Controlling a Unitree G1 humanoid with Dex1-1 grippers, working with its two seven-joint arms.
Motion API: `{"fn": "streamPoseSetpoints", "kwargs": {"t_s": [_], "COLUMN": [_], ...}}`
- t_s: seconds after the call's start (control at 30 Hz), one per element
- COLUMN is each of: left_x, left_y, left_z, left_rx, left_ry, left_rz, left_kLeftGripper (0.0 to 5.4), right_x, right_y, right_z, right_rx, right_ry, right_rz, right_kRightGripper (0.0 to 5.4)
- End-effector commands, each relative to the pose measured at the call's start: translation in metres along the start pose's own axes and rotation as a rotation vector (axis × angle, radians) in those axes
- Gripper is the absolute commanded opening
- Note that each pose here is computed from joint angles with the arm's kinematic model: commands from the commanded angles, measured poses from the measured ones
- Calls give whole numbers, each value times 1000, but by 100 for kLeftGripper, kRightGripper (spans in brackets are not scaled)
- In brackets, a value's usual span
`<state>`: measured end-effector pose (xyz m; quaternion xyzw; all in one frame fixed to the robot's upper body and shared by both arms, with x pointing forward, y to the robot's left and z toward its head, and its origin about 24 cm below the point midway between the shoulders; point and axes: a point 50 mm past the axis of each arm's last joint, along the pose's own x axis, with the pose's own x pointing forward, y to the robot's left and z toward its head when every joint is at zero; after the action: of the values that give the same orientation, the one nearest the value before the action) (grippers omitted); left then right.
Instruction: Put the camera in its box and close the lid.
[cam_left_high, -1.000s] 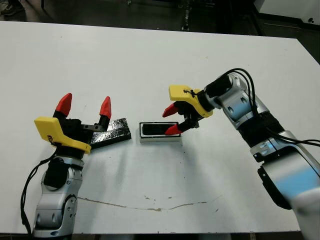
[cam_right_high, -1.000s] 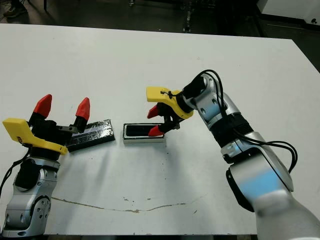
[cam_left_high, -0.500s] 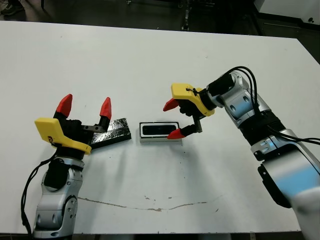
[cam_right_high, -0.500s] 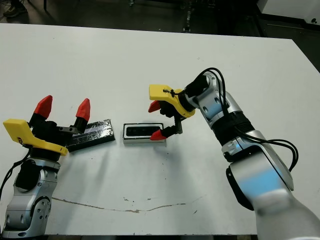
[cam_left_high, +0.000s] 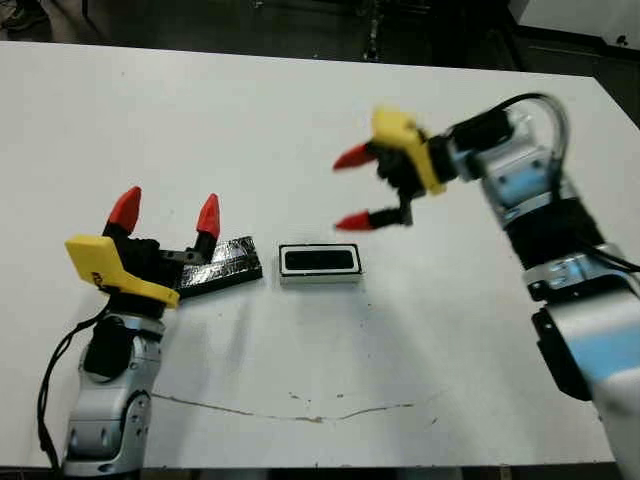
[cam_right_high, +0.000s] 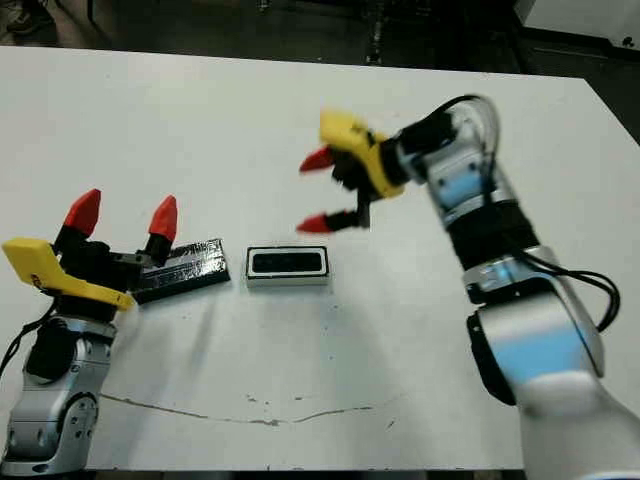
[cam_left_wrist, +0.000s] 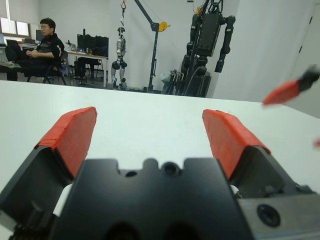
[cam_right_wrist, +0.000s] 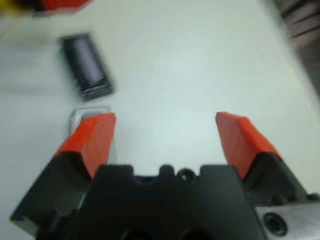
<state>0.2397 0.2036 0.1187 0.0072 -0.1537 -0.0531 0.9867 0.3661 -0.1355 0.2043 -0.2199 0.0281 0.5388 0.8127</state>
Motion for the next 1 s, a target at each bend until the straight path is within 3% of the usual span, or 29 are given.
{"fn": "streamPoseSetpoints", "kwargs": {"t_s": [0.03, 0.17, 0.37, 0.63, 0.9, 1.0], "left_x": [5, 10, 19, 30, 46, 58], "left_y": [10, 19, 28, 35, 40, 42], "left_z": [13, 25, 39, 57, 71, 75], "left_rx": [89, 128, 167, 180, 153, 135], "left_ry": [-10, -9, 20, 89, 293, 347], "left_rz": [-35, -75, -217, -439, -662, -737], "left_kLeftGripper": [540, 540, 540, 540, 540, 540], "right_x": [-20, -36, -58, -80, -88, -89], "right_y": [6, 20, 50, 93, 116, 121], "right_z": [-19, -35, -56, -73, -83, -87], "right_rx": [97, 196, 211, 326, 403, 420], "right_ry": [-67, -124, -164, -193, -193, -190], "right_rz": [-169, -309, -536, -795, -887, -890], "right_kRightGripper": [445, 378, 273, 142, 2, 2]}}
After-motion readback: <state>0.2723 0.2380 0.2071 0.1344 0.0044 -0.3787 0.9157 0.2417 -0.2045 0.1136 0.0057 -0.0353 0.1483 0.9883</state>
